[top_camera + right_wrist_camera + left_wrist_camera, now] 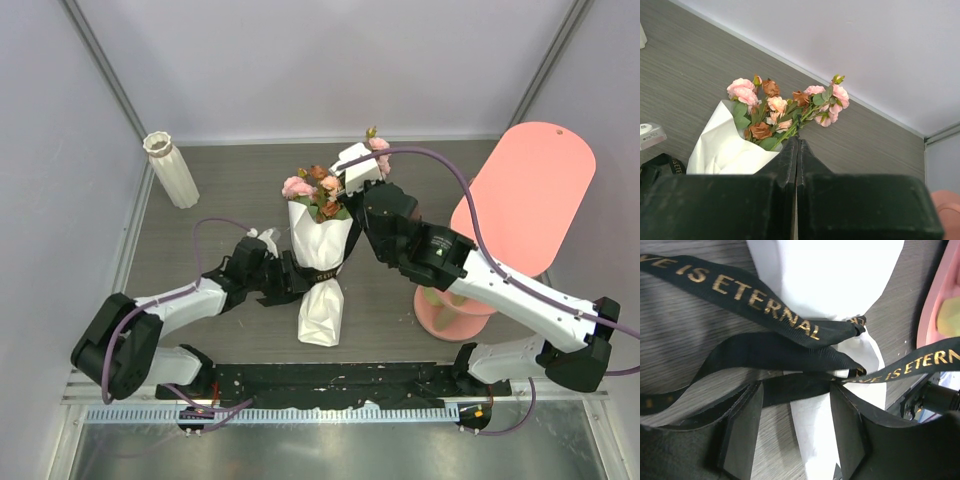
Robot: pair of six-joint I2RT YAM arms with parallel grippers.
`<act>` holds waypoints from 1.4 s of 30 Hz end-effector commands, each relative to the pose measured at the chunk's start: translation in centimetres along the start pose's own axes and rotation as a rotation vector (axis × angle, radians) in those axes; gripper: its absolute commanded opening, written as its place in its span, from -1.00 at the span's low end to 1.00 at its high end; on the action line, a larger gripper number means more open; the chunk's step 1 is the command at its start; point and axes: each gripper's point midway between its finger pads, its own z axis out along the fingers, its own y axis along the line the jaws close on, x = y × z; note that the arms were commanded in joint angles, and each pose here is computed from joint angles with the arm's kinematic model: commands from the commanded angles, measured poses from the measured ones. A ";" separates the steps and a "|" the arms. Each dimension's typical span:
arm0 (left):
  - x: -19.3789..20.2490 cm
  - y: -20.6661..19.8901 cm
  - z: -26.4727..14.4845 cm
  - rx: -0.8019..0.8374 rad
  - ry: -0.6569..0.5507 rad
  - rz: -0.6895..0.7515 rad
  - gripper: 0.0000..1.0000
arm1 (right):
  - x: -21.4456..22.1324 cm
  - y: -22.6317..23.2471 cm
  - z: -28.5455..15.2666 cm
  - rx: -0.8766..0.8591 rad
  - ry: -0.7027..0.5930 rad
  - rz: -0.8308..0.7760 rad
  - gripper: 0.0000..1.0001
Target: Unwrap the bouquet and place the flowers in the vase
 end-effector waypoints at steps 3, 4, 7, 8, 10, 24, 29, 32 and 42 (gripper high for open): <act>-1.3 -2.9 1.3 0.128 -0.010 0.054 0.24 | -1.6 -0.3 -1.2 -0.046 -0.074 0.076 -0.99; -1.7 -2.8 1.5 0.112 -0.019 0.050 0.23 | -1.7 -0.1 -1.4 -0.064 -0.084 0.087 -0.98; -1.9 -2.7 2.1 0.100 -0.020 0.032 0.16 | -1.0 0.4 -1.6 -0.089 -0.082 0.094 -0.99; -1.9 -2.6 2.2 0.096 -0.019 0.027 0.15 | -0.5 0.6 -1.5 -0.091 -0.073 0.088 -0.99; -2.0 -2.6 2.3 0.091 -0.018 0.015 -0.01 | -0.2 0.5 -1.6 -0.090 -0.070 0.084 -0.99; -3.3 -4.1 -4.3 0.063 -0.127 0.017 -0.85 | 1.8 -1.5 -1.6 0.027 -0.017 0.028 -0.99; -4.4 -6.1 -8.2 0.072 -0.162 0.035 -1.00 | 0.7 -3.3 -1.4 0.078 -0.027 0.027 -0.99; -5.9 -6.8 -11.6 0.033 -0.231 0.071 -1.00 | -0.3 -5.4 -1.2 0.149 -0.025 0.017 -0.99; -11.4 -5.0 -24.5 -0.242 -0.620 0.075 -1.00 | -5.7 -9.4 -1.6 0.221 -0.127 0.036 -0.99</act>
